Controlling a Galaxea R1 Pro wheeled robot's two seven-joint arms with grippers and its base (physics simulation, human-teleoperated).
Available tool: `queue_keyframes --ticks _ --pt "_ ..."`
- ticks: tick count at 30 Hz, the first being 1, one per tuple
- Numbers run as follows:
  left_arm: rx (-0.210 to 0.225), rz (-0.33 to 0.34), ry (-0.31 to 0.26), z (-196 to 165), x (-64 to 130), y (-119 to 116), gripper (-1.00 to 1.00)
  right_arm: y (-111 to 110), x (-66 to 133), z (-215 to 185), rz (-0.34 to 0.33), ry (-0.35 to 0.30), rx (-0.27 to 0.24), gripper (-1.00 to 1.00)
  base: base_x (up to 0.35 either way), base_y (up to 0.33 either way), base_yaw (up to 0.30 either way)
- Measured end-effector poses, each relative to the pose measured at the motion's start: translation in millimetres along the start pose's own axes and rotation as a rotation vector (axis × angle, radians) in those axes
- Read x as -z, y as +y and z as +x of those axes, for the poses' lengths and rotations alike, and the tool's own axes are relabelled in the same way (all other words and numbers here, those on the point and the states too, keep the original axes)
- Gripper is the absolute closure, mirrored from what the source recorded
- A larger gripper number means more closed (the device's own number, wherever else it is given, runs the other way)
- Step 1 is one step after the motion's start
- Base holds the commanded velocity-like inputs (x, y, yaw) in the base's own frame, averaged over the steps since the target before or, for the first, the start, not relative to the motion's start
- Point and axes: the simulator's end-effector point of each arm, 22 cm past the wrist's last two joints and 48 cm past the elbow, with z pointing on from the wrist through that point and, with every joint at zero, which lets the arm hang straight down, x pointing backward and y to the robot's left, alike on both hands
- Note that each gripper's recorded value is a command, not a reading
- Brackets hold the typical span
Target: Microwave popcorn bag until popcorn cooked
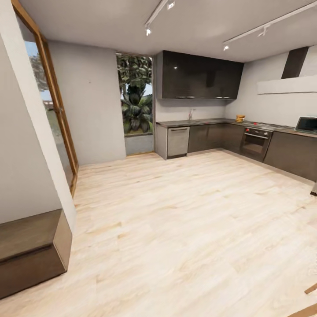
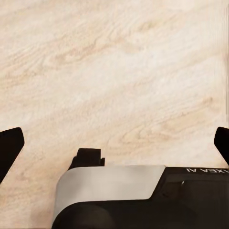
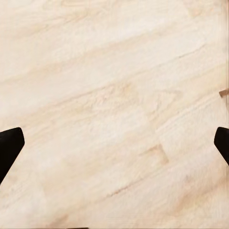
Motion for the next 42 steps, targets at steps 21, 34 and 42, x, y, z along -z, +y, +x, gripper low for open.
queue_keyframes --ticks 21,34,42 --pt "0.0 0.0 0.0 0.0 0.0 0.1 -1.0 0.1 0.0 0.2 0.0 0.0 0.0 -1.0 0.343 0.0 -0.111" --pt "0.019 -0.006 -0.001 -0.4 0.0 2.5 -1.0 0.0 0.2 1.0 0.0 0.002 0.0 -1.0 0.343 0.0 -0.261" --pt "0.023 -0.008 -0.001 -0.4 0.0 3.0 -1.0 0.1 -0.1 -0.2 0.0 0.0 0.0 -1.0 0.343 0.034 -0.034"
